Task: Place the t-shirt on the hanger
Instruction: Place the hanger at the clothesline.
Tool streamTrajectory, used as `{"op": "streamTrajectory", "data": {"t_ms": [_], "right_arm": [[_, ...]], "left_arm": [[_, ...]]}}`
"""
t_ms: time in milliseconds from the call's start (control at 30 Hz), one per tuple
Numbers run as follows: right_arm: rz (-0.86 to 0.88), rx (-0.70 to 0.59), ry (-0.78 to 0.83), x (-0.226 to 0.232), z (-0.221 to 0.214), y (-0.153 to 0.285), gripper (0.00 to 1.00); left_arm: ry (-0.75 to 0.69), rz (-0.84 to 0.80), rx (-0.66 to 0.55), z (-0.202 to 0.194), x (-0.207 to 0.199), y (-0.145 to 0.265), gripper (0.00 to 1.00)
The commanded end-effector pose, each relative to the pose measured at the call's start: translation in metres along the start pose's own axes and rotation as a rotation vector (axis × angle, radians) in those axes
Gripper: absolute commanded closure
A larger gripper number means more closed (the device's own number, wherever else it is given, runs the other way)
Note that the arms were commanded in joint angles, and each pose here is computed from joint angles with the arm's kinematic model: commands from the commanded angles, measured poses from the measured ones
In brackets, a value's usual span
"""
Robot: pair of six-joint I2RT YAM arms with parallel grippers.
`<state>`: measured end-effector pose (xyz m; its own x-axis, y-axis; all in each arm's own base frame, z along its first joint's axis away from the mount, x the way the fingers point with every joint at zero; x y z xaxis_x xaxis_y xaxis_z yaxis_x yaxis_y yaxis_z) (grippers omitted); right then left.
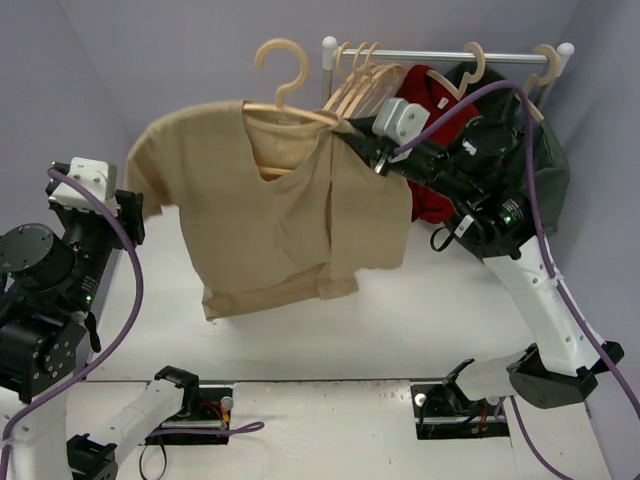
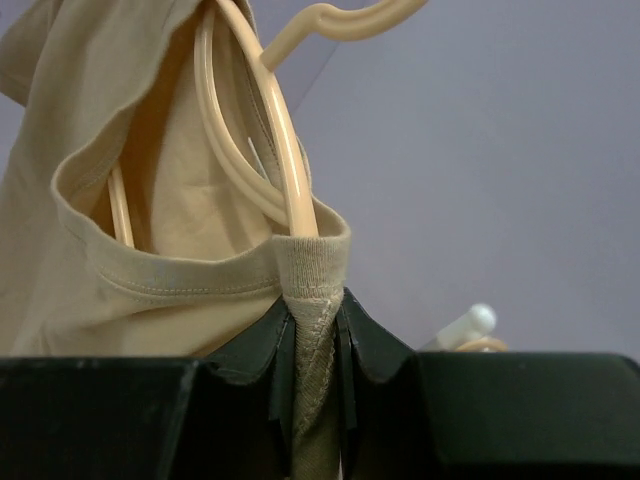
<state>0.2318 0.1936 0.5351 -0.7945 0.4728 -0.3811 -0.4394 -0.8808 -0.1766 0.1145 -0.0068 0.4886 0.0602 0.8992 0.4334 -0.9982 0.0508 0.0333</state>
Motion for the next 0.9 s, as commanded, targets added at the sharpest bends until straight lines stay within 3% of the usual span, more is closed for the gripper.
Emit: {"op": "streamTrajectory", "data": {"t_ms": [0,100,233,300,400,700,867], "right_arm": [[-0.061,-0.18,0.066,-0.011,0.039,-0.012,1.0],[-0.197,-0.252,0.016,-0.017,0.038,-0.011,1.0],[-0.076,-0.281,-0.022,-0.01,0.034,-0.012,1.0],[0.046,-0.233,-0.048,0.002,0.026,-0.007,1.0],[0.069,-0.14,-0.095,0.02,-0.007,0.009,1.0],[-0.166,0.205,-0.229,0.066,-0.106,0.092,1.0],[-0.431,0.373,-0.263,0.076,-0.144,0.134,1.0]], "left_arm": [[0.053,0.149,0.004,0.004,0.012,0.003,0.55],[0.049,0.164,0.004,0.003,0.014,0.006,0.55],[0.056,0.182,-0.002,0.003,0.016,0.01,0.55],[0.06,0.202,-0.002,0.002,0.018,0.013,0.55],[0.067,0.222,-0.015,0.0,0.018,0.014,0.55],[0.073,0.198,-0.026,-0.005,0.011,0.004,0.55],[0.077,0.178,-0.023,-0.01,0.004,-0.007,0.55]]}}
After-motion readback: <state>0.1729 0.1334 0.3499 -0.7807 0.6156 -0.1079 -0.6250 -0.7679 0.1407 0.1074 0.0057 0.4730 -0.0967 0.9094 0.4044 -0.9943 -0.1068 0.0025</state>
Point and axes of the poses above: each gripper's point midway between its finger pads, its own y axis back along the fingers, its own x axis along the line the jaws close on, z = x × y, the point moved 10 cm from there along y, back along the fingers, and after that the axes turned 13 degrees about -y, right-handed, at the moved point
